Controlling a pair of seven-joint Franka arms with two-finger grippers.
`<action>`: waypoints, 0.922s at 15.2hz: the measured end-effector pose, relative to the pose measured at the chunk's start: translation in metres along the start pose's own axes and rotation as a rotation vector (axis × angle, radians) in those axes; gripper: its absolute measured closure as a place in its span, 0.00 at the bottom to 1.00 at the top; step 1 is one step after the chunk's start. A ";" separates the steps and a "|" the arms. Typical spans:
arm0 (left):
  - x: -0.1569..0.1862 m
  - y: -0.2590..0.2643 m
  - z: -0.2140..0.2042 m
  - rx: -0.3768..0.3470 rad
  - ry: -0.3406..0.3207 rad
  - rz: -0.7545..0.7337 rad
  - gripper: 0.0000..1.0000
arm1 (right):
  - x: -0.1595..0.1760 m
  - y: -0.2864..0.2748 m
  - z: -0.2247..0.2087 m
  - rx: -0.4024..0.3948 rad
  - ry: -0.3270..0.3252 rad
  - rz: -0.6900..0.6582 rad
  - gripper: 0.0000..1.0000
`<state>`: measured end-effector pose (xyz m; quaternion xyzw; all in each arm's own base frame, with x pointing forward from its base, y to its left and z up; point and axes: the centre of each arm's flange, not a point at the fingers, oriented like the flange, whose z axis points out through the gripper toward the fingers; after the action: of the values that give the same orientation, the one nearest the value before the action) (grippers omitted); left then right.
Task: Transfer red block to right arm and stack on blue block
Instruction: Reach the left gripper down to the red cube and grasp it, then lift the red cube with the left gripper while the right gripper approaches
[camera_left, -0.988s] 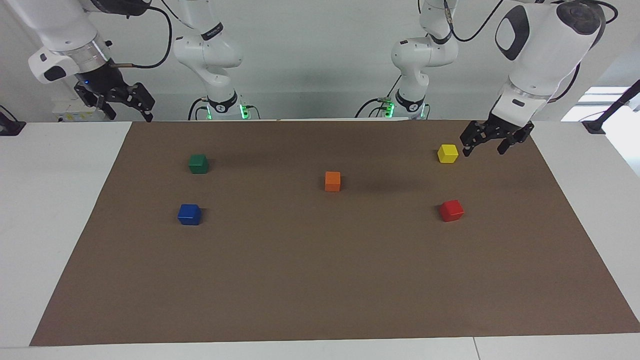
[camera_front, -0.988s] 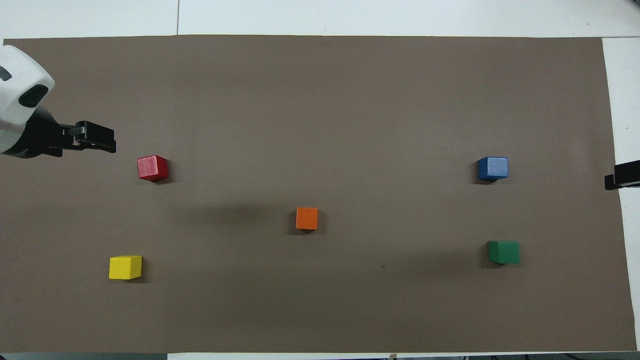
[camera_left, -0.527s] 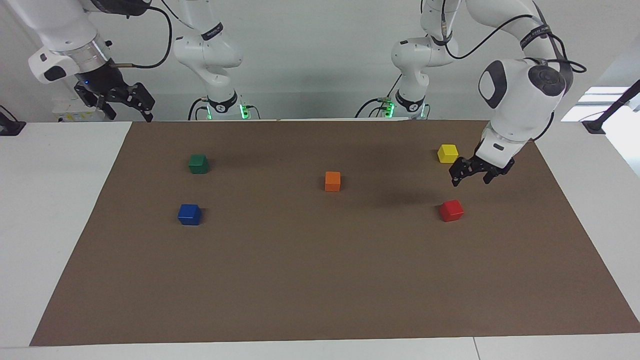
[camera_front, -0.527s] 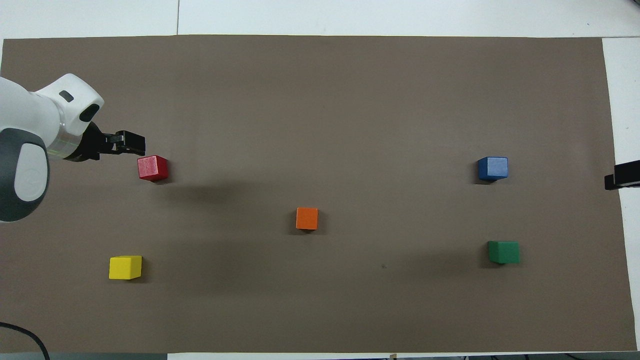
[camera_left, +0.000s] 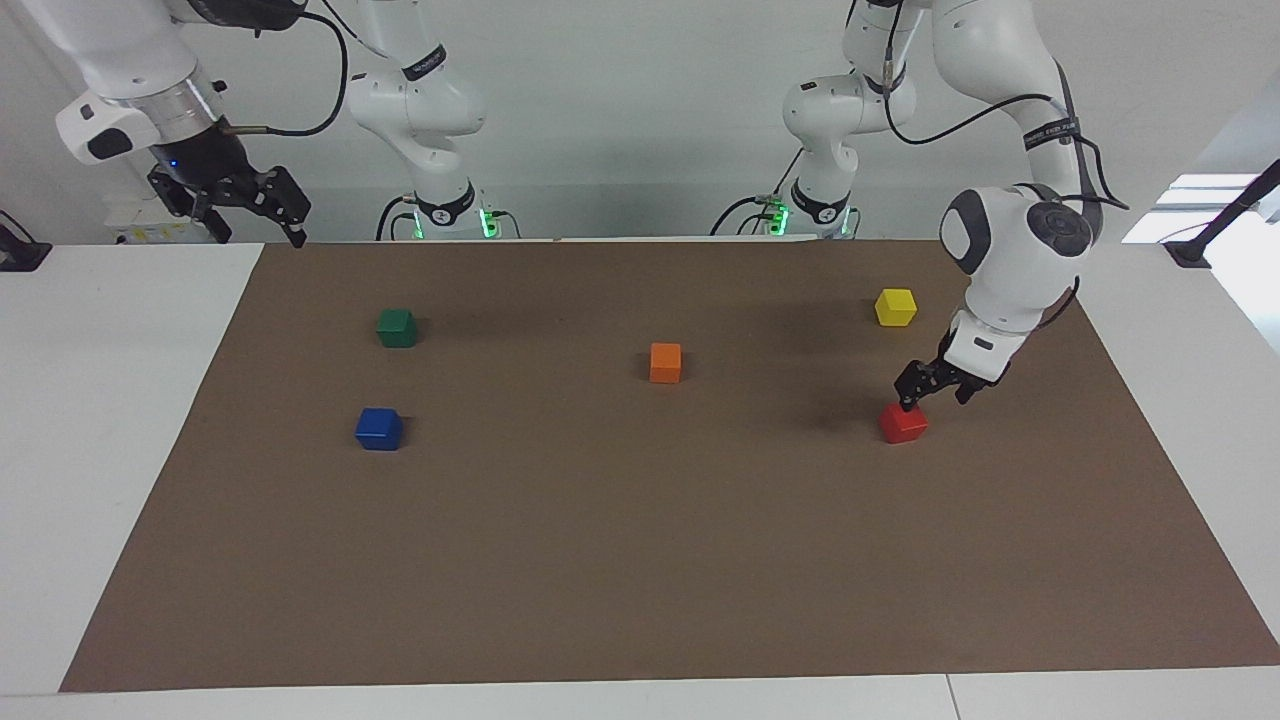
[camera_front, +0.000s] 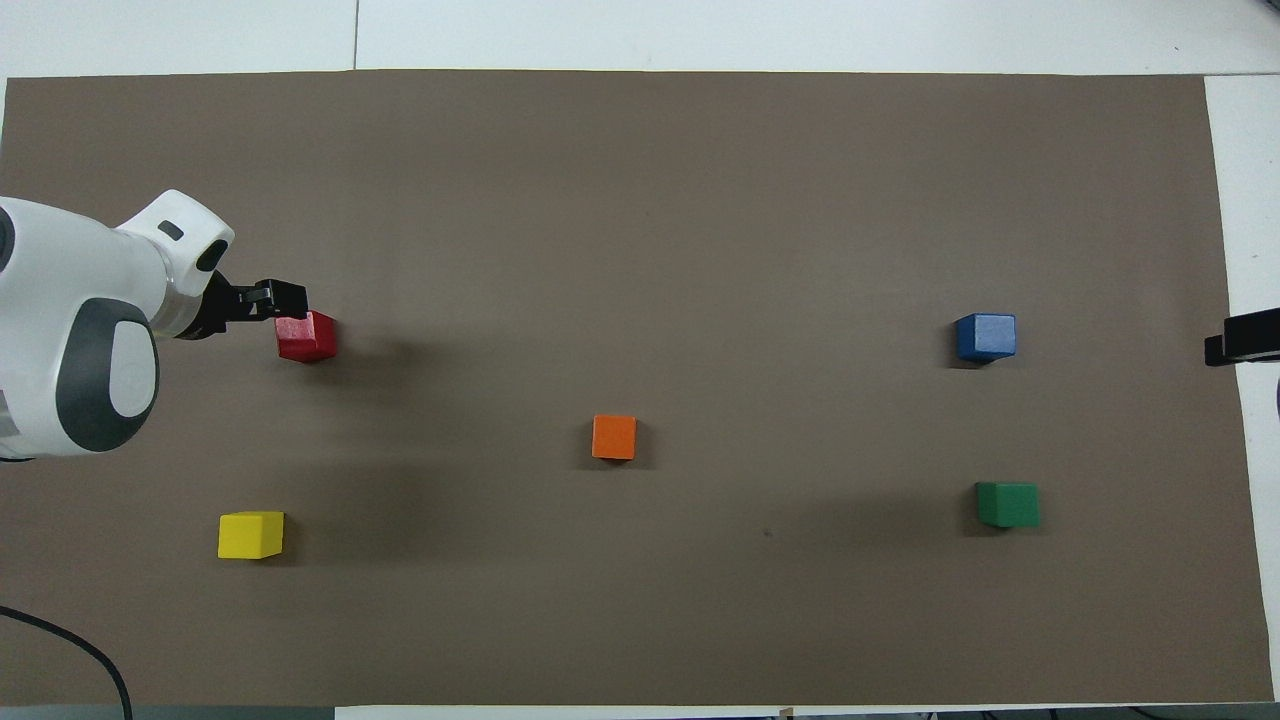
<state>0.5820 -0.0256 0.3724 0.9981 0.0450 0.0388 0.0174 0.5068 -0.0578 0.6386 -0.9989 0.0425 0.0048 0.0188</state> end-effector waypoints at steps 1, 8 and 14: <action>-0.002 0.001 0.008 -0.001 -0.003 -0.009 0.00 | 0.001 -0.004 -0.001 0.027 0.008 -0.035 0.00; -0.005 0.009 0.051 -0.006 -0.046 -0.030 0.00 | 0.007 -0.004 0.012 0.389 0.077 -0.190 0.00; -0.009 0.013 0.071 -0.006 -0.075 -0.027 0.20 | 0.035 0.004 0.077 0.866 0.087 -0.107 0.00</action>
<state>0.5798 -0.0417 0.3014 0.9981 0.0579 0.0011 0.0225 0.5403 -0.0616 0.5609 -0.8988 -0.0105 -0.0567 0.4345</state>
